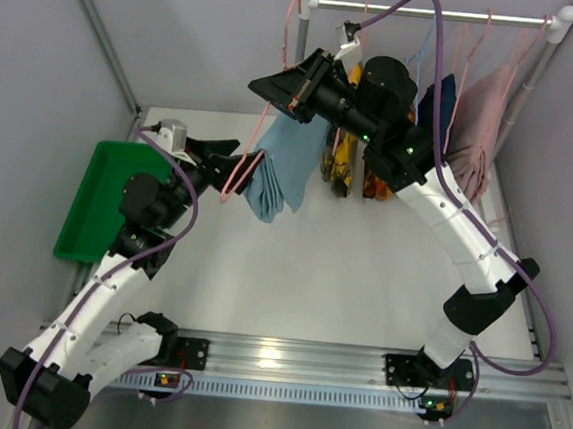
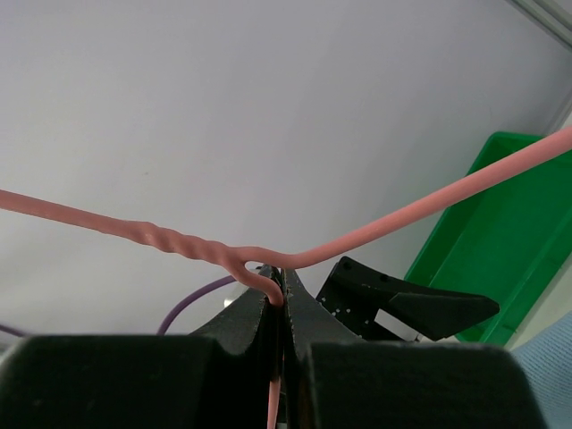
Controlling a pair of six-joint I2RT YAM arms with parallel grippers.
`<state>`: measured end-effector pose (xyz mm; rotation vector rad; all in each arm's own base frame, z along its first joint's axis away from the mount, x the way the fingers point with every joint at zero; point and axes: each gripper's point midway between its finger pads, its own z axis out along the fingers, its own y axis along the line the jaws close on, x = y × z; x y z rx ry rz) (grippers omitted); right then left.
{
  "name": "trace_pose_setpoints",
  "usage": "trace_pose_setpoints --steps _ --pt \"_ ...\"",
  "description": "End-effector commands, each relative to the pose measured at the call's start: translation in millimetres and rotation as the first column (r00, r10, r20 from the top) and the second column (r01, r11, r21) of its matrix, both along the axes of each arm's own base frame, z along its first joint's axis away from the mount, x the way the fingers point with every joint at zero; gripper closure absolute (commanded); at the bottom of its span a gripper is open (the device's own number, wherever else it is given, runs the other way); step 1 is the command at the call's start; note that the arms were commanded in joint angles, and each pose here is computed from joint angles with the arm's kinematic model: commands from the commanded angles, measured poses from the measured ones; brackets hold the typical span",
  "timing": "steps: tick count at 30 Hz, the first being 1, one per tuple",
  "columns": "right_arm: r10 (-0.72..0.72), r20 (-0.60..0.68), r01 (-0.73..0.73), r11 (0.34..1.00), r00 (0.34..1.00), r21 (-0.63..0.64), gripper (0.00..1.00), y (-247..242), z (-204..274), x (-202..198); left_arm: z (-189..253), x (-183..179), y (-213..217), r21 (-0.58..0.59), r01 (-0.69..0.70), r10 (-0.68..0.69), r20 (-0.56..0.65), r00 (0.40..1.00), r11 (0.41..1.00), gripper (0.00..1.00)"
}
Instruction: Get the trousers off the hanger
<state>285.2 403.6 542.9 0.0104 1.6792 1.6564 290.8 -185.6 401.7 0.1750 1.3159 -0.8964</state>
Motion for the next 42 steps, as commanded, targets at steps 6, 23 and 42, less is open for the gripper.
trace_pose_setpoints --steps 6,23,42 --pt "0.023 0.199 -0.060 0.981 0.980 0.182 1.00 -29.3 84.1 -42.3 18.1 6.1 1.6 0.008 -0.029 0.029 0.057 0.998 1.000 0.26" --pt "0.094 0.220 -0.124 0.984 0.971 0.130 1.00 -26.5 65.1 -61.6 23.5 6.2 -4.0 0.033 0.000 -0.001 0.040 0.999 0.999 0.96" --pt "0.046 0.155 -0.019 0.985 0.987 -0.169 1.00 -51.4 -81.4 -12.2 120.2 -28.8 -4.1 -0.043 0.089 -0.082 0.140 0.987 0.995 1.00"
